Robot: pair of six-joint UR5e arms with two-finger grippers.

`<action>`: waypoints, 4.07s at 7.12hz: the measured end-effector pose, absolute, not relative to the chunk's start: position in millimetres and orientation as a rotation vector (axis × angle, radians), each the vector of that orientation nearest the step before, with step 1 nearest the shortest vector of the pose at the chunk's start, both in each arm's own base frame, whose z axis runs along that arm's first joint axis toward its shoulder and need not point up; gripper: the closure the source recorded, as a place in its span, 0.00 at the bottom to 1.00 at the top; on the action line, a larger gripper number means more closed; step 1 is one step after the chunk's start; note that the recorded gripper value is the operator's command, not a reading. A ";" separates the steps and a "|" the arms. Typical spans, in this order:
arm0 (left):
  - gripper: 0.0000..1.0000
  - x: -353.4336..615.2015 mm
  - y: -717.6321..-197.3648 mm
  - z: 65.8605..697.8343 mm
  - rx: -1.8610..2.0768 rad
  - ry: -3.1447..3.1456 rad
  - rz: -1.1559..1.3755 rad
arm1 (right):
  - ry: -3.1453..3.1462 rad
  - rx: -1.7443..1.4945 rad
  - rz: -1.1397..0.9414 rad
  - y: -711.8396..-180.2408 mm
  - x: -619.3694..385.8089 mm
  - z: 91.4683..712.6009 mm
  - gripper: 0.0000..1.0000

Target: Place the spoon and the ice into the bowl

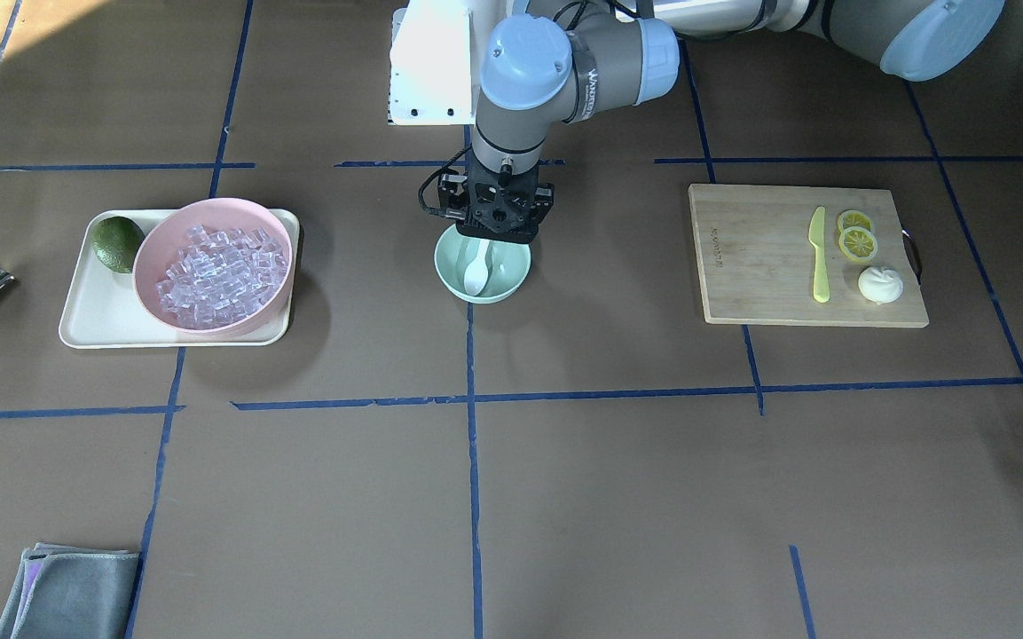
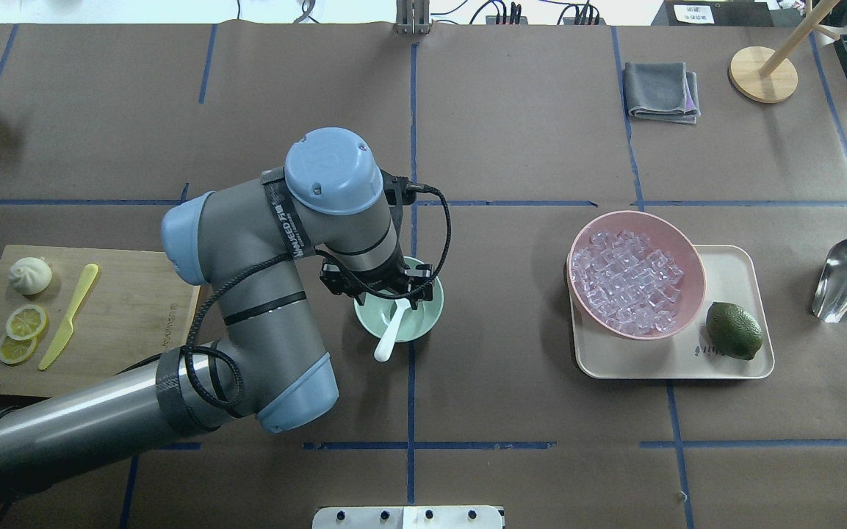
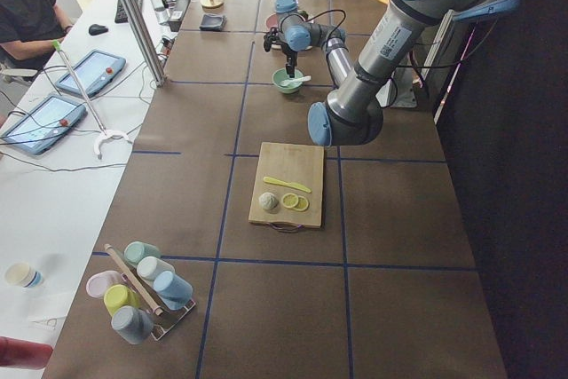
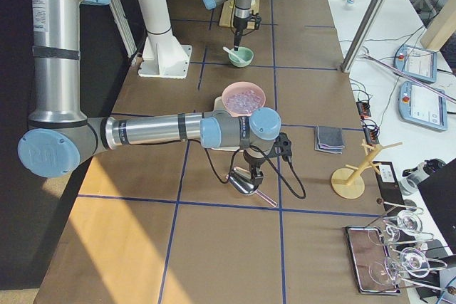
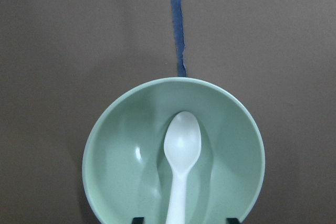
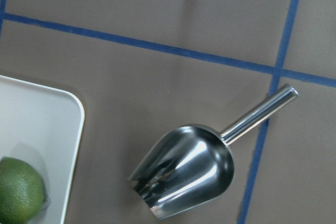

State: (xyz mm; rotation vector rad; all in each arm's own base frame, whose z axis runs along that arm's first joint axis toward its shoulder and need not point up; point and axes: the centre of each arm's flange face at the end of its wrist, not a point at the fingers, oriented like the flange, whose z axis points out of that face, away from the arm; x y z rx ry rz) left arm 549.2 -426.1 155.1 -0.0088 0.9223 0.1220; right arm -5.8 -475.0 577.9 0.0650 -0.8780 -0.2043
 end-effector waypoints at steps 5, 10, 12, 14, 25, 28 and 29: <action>0.18 357.5 -490.2 300.9 0.077 0.864 0.193 | -0.876 0.073 -0.139 -465.7 -177.5 414.1 0.05; 0.14 303.9 -498.9 345.1 0.068 0.847 0.195 | -0.767 0.251 -0.317 -424.4 -329.3 368.5 0.10; 0.14 303.5 -498.7 345.0 0.069 0.847 0.196 | -0.742 0.257 -0.346 -415.8 -349.7 372.9 0.15; 0.13 303.5 -498.2 344.3 0.070 0.848 0.197 | -0.727 0.248 -0.354 -414.2 -356.3 380.6 0.20; 0.13 302.9 -497.7 343.3 0.074 0.850 0.198 | -0.696 0.302 -0.370 -417.2 -359.8 375.5 1.00; 0.13 297.4 -500.9 343.6 0.085 0.849 0.204 | -0.839 0.334 -0.266 -415.4 -369.2 293.8 1.00; 0.13 295.8 -500.9 344.5 0.085 0.848 0.204 | -0.901 0.297 -0.185 -409.1 -395.6 263.0 1.00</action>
